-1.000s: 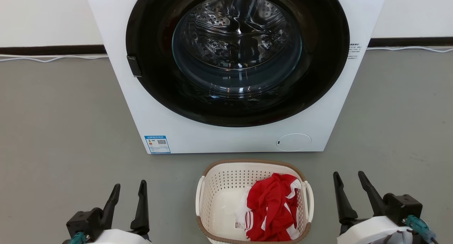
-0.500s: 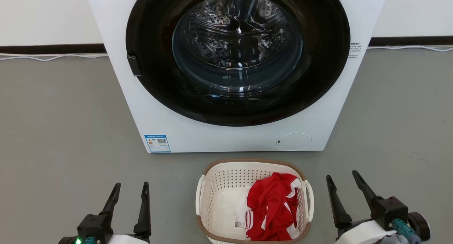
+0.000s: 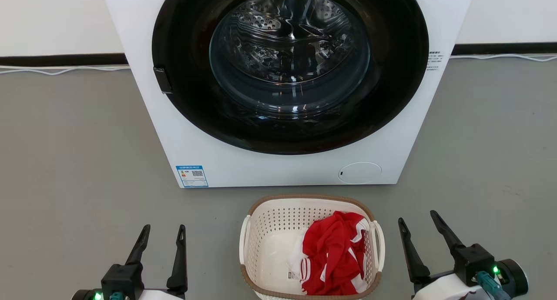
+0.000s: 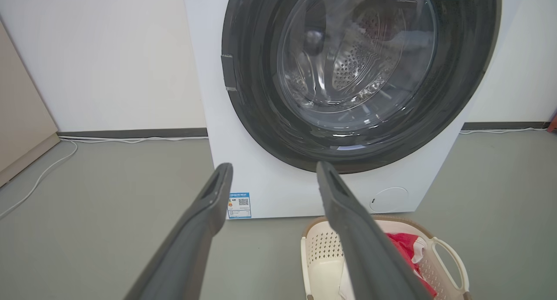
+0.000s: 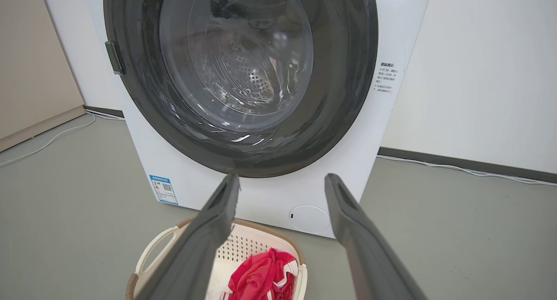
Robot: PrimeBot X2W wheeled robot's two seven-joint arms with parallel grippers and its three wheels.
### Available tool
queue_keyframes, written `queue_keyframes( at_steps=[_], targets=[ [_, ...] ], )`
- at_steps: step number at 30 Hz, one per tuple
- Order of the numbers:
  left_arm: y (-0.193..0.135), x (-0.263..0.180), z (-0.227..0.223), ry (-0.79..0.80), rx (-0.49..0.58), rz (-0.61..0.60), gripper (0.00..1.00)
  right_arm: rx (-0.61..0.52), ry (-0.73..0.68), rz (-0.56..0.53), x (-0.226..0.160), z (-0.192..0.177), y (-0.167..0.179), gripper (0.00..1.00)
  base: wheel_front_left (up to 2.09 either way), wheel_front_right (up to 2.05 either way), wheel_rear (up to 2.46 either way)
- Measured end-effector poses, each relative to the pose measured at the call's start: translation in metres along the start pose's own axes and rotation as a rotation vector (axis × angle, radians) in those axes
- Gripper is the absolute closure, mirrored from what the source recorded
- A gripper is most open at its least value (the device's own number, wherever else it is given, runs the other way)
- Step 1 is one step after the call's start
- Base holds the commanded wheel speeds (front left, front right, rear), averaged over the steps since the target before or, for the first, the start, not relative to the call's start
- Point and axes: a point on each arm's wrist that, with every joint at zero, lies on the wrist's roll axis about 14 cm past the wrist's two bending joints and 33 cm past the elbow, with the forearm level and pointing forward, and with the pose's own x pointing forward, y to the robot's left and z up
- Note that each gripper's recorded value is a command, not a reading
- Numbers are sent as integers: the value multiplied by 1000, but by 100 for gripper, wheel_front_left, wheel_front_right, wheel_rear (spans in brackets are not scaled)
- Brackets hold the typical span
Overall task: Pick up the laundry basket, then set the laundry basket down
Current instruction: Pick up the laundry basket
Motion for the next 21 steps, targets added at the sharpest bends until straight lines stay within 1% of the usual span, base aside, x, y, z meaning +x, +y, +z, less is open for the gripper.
queue_keyframes(
  at_steps=[13,21],
  targets=[
    [0,0,-7,23,-3,1,0,5,16,-15,1,-5,-5,0,0,0,0],
    [-3,4,-19,58,-19,-3,0,15,23,-38,12,-7,-13,0,0,0,0]
  ],
)
